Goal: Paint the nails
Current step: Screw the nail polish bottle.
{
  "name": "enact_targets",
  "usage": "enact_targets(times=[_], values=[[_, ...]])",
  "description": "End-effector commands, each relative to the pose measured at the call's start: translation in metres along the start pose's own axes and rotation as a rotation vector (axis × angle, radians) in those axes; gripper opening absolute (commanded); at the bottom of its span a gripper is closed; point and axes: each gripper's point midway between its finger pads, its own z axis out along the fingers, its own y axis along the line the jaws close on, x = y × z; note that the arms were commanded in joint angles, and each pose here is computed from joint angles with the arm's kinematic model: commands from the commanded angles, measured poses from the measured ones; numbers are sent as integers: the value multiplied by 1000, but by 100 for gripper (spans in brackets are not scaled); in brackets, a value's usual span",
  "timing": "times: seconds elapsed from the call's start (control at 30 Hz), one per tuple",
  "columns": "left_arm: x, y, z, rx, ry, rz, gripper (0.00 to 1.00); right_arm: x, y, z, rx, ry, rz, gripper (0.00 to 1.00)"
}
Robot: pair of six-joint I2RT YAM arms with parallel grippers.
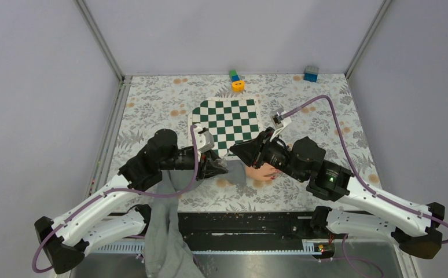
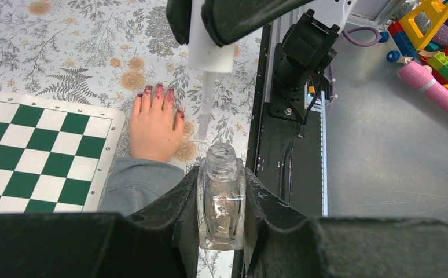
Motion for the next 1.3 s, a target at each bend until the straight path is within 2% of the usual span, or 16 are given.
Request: enact_targets(times=[0.0,0.27,0.9,1.27], values=[[-30,-10,-4,40,-89,95,0,-13,20,-3,-62,-4,-4,9],[-31,-11,-5,36,-95,103,0,-2,18,-2,-53,50,-7,9],[-29,-13,-4,49,-86,100,0,5,25,4,-89,77,15,9],[-28,-15,-3,58,-80,98,0,-12,18,-8,-56,4,-13,9]])
